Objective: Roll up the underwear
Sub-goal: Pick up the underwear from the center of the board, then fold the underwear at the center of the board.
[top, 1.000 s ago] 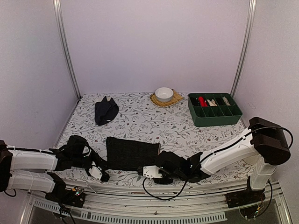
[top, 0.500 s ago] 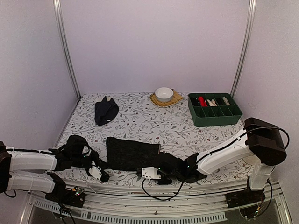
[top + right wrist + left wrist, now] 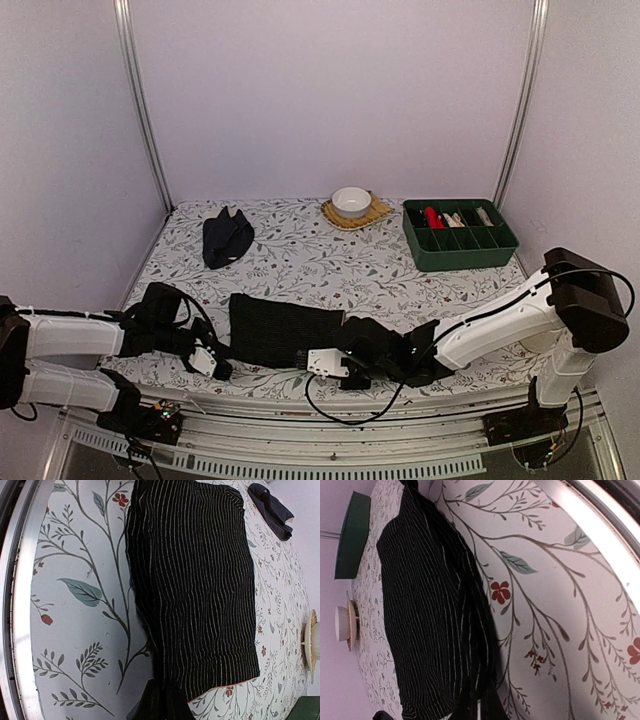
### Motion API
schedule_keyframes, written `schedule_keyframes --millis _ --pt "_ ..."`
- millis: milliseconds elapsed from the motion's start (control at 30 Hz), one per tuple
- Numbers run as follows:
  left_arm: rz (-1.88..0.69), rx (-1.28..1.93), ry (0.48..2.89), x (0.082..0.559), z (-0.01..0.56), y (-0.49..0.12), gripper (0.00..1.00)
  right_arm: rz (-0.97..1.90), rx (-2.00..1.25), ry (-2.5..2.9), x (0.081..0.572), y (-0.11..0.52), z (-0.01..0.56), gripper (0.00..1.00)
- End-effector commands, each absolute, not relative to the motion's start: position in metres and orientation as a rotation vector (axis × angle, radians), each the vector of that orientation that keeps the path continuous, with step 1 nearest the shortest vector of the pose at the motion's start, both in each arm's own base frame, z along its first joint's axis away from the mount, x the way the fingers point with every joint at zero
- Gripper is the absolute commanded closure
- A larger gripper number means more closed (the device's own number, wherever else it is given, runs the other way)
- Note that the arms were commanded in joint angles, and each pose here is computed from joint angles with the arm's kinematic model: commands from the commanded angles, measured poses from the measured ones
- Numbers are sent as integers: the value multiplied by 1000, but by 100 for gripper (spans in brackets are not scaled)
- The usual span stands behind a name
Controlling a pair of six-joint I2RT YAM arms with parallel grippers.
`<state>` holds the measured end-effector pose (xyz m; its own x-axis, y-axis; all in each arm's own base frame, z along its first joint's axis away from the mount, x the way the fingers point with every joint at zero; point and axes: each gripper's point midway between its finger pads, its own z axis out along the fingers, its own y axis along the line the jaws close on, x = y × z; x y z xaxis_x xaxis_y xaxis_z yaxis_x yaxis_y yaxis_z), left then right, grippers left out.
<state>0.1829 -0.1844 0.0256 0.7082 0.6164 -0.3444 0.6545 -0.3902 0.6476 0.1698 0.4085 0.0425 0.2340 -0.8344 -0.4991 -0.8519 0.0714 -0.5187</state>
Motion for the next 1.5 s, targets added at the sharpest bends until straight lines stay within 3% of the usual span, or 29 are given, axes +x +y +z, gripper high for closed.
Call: schedule_keyframes --millis 0,867,1200,1467 --pt "-168 2067 986 186 36 -186 100 135 -1648 1612 175 406 66 98" --pt "-461 1895 1145 224 77 -189 100 242 -1436 1845 243 415 88 97" --pt "-476 1849 1264 251 84 -181 100 399 -1463 1924 262 423 102 97" --pt "-531 1856 1361 270 79 -174 100 425 -1599 1990 261 425 80 97"
